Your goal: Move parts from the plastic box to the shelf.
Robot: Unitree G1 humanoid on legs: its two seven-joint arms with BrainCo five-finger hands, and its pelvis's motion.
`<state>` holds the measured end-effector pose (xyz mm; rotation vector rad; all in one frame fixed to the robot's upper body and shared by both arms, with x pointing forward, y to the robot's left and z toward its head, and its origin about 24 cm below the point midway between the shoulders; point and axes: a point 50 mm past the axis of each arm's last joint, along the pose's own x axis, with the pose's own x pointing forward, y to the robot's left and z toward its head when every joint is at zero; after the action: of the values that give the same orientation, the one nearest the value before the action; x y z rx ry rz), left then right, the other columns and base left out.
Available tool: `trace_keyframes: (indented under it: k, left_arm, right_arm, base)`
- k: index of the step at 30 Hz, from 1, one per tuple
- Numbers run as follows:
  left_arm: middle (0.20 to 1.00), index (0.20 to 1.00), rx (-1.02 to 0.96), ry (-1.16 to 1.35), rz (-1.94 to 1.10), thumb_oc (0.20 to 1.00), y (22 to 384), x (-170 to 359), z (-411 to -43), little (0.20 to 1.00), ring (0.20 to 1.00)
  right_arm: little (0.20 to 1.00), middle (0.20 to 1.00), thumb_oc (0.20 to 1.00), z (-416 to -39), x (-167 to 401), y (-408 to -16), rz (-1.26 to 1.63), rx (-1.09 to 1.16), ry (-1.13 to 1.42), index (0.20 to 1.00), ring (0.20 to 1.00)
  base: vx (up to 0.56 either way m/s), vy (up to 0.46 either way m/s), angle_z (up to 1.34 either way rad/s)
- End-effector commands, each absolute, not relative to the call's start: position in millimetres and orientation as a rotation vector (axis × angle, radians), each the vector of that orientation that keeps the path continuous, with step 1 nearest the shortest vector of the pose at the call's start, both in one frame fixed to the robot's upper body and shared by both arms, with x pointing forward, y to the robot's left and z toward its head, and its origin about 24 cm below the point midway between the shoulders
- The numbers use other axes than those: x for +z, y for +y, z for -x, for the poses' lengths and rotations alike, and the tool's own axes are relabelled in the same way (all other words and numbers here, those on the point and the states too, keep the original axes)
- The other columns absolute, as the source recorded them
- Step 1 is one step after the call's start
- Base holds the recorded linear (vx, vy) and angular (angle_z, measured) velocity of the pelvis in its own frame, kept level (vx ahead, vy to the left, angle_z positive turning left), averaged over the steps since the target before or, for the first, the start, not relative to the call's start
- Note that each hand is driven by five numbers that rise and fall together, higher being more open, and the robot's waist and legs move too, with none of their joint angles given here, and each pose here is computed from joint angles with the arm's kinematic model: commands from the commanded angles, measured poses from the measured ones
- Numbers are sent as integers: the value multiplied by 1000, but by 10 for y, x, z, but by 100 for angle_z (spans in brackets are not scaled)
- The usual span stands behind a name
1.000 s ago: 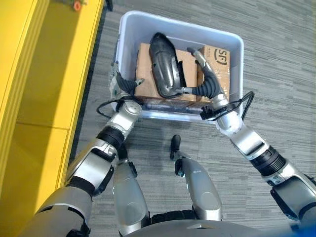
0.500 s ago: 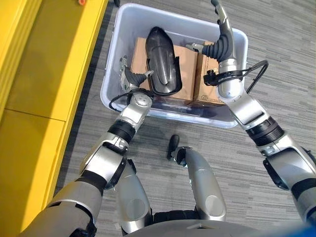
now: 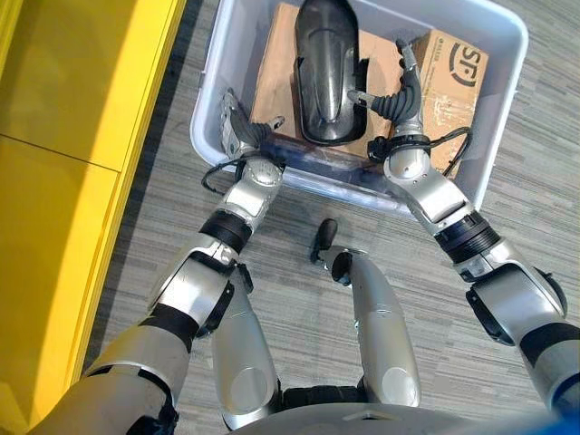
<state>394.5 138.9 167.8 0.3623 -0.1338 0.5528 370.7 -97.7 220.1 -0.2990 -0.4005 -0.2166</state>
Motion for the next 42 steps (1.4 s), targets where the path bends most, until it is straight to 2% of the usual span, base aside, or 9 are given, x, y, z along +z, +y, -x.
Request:
trace_keyframes:
  k: [1, 13, 42]
  left_arm:
    - [1000, 1000, 536, -280, -353, 1000, 1167, 2018, -3936, 1000, 1000]
    - [1000, 1000, 469, -398, -322, 1000, 950, 2360, -3927, 1000, 1000]
    - [1000, 1000, 348, -433, -281, 1000, 639, 2552, -3863, 1000, 1000]
  right_arm:
    - [1000, 1000, 1000, -3622, 2500, -955, 201, -233, -514, 1000, 1000]
    - [1000, 1000, 1000, -3632, 2588, -997, 72, -296, -493, 1000, 1000]
    - [1000, 1000, 1000, -3636, 2662, -943, -10, -198, -427, 1000, 1000]
  base:
    - [35, 12, 5]
    - [27, -6, 1]
    - [26, -24, -2]
